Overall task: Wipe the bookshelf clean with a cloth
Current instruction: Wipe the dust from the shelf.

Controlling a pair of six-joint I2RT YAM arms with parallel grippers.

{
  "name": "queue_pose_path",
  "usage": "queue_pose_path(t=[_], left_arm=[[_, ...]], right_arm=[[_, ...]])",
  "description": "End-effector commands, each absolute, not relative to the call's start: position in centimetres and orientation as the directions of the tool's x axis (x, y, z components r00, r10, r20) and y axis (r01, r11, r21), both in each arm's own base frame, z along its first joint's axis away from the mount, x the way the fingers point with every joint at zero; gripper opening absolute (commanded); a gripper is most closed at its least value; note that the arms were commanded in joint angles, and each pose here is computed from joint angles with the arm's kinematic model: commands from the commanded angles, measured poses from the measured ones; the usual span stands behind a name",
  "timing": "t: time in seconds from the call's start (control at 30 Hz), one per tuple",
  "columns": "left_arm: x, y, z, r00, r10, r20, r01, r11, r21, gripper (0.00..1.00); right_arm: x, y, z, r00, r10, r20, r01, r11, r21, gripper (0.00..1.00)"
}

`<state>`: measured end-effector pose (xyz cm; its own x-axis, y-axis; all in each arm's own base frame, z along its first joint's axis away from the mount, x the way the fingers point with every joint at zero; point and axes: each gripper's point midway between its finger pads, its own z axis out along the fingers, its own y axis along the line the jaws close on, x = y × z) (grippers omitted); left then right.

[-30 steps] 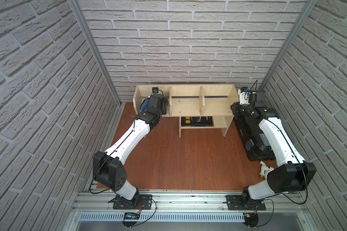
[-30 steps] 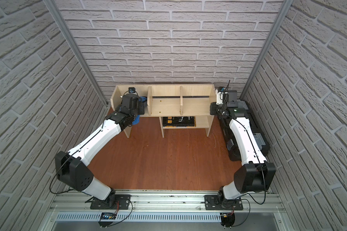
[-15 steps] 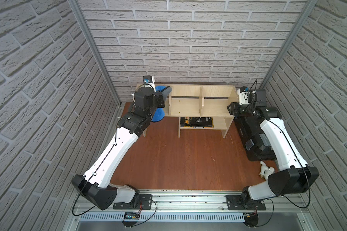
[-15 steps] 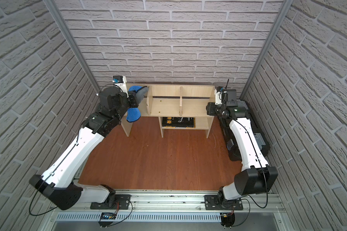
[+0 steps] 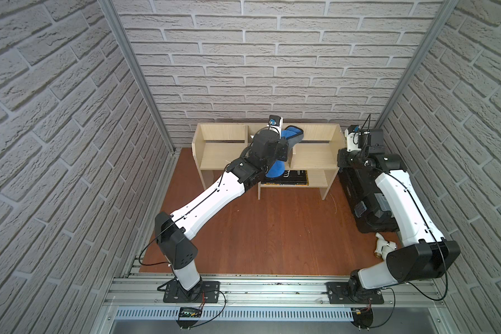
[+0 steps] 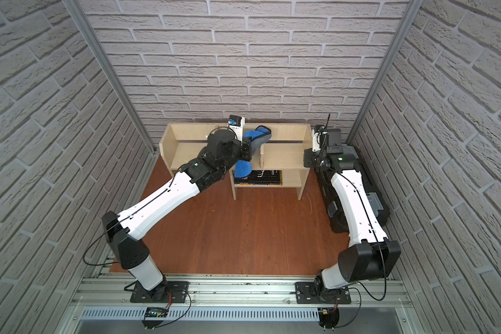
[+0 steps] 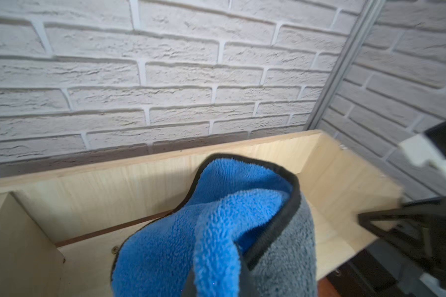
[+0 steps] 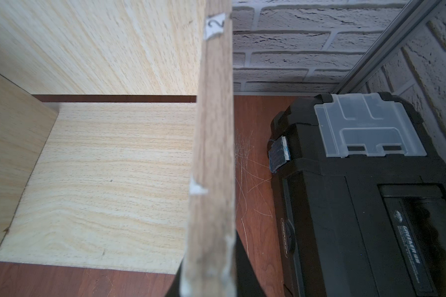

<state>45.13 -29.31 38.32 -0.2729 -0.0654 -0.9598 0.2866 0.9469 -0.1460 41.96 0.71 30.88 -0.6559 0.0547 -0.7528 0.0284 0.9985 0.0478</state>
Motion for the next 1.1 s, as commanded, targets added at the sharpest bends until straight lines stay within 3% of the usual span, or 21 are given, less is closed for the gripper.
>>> queue_pose_path(t=[0.0,0.3,0.43,0.77,1.07], left_arm=[[47.0,-26.6,38.6,-0.229,-0.093,-0.969,0.137,0.982,-0.127,0.0],[48.9,-23.7,34.7,-0.312,0.056,-0.948,-0.075,0.994,0.083,0.0],[49.7,-23.6,33.7,-0.327,0.093,-0.94,-0.089,0.988,0.129,0.0],[47.1,-28.6,32.9,-0.368,0.015,-0.93,0.1,0.995,-0.023,0.0],[48.4,-28.3,36.5,-0.309,-0.019,-0.951,0.105,0.993,-0.054,0.0]], right_arm=[[42.8,4.3,31.3,-0.65,0.135,-0.748,-0.074,0.968,0.24,0.03],[42.8,4.5,31.2,-0.652,0.138,-0.745,-0.087,0.963,0.255,0.03],[42.8,4.7,31.2,-0.652,0.14,-0.745,-0.096,0.96,0.264,0.03],[42.8,4.7,31.0,-0.657,0.141,-0.74,-0.098,0.958,0.269,0.03],[42.8,5.0,31.0,-0.66,0.14,-0.738,-0.108,0.955,0.277,0.03]])
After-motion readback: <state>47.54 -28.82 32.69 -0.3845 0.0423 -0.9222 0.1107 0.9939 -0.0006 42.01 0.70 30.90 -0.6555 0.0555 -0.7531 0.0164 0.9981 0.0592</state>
